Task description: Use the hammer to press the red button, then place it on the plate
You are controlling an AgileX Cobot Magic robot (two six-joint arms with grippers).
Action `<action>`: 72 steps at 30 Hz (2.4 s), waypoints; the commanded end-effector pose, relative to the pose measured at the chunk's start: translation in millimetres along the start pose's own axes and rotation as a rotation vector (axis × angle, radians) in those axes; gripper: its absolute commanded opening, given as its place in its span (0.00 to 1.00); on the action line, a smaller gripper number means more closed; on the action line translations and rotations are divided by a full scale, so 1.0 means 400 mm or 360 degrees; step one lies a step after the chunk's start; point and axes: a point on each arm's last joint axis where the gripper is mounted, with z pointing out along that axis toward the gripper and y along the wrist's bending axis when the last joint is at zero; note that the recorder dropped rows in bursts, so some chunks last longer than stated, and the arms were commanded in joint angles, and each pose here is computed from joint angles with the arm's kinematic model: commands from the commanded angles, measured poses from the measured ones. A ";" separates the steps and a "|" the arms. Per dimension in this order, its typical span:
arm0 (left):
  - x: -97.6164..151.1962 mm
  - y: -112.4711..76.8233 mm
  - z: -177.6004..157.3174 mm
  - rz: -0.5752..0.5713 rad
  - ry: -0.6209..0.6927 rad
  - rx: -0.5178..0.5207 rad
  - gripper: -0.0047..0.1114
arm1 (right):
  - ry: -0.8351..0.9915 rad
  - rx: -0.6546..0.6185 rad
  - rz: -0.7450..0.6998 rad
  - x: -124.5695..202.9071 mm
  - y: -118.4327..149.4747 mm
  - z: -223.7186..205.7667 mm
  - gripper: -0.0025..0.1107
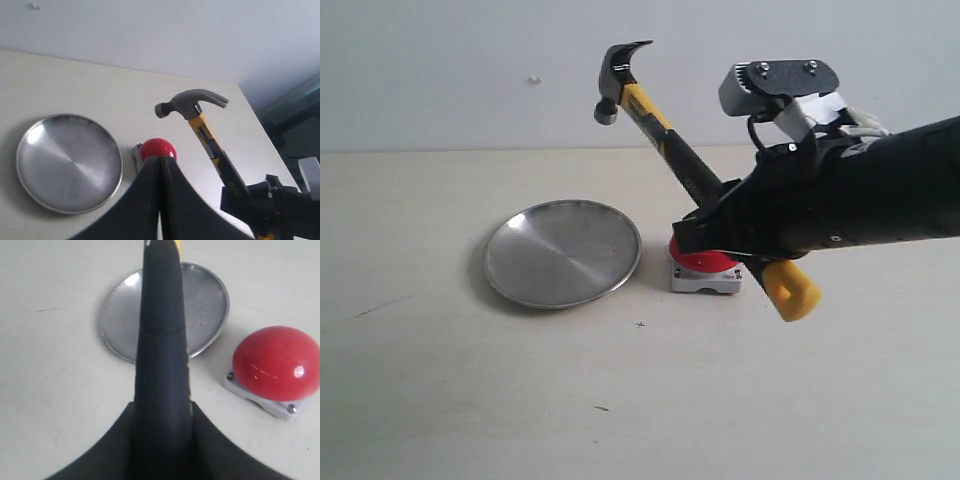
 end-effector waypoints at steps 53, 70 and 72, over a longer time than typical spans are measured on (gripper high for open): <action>0.584 0.055 -0.124 0.0034 -0.0795 -0.0162 0.04 | 0.0644 0.0532 -0.0001 0.107 -0.095 0.052 0.02; 0.586 0.056 -0.123 0.0055 -0.0785 -0.0177 0.04 | -0.0282 0.0164 0.0379 -0.024 -0.007 0.029 0.02; 0.586 0.056 -0.123 0.0055 -0.0785 -0.0177 0.04 | -0.0335 0.0128 0.0358 -0.027 0.012 0.038 0.02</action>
